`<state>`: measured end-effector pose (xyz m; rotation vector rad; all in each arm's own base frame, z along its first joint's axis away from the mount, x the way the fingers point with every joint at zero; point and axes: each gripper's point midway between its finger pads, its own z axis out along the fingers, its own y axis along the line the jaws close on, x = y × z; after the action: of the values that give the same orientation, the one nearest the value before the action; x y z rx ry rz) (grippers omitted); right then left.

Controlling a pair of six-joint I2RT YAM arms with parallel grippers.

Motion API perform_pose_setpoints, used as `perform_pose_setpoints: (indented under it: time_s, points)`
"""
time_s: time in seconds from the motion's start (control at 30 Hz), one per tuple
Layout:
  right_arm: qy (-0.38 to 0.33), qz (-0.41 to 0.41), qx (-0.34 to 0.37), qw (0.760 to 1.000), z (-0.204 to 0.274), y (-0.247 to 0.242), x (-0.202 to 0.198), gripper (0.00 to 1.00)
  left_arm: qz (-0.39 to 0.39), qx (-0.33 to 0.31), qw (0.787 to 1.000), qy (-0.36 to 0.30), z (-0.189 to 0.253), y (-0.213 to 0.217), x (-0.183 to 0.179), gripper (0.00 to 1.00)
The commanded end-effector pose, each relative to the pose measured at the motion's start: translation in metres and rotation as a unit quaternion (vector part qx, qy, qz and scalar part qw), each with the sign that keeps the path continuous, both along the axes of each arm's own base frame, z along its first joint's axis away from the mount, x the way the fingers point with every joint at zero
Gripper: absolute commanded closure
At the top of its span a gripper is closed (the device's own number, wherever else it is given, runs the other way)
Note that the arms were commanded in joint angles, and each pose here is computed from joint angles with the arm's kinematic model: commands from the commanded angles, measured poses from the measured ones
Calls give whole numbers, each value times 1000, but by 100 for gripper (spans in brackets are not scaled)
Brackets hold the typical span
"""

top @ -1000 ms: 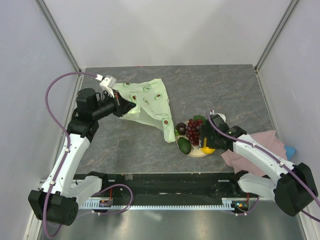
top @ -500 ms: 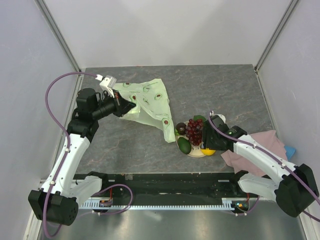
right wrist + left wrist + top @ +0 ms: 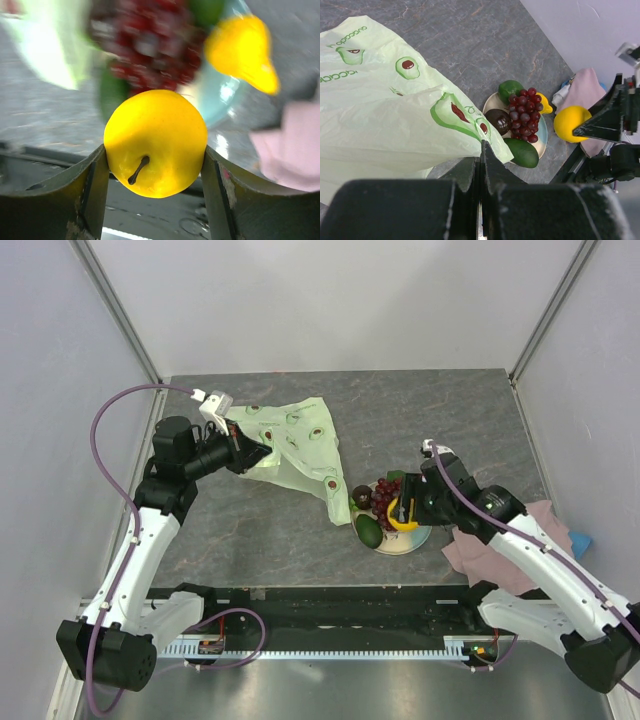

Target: Place the fruits into the plastic bag

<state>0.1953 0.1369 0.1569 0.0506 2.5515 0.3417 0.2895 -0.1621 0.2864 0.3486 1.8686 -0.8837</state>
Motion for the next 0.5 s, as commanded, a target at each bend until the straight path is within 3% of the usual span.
perform_pose_setpoints:
  time_s: [0.0, 0.2, 0.47]
  points:
    - [-100, 103, 110, 984, 62, 72, 15, 75, -6, 8, 1000, -13, 0, 1, -1, 98]
    - [-169, 237, 165, 942, 90, 192, 11, 76, -11, 7, 1000, -17, 1, 0, -2, 98]
    - [-143, 277, 147, 939, 50, 277, 36, 77, -13, 7, 1000, -24, 4, -1, -3, 98]
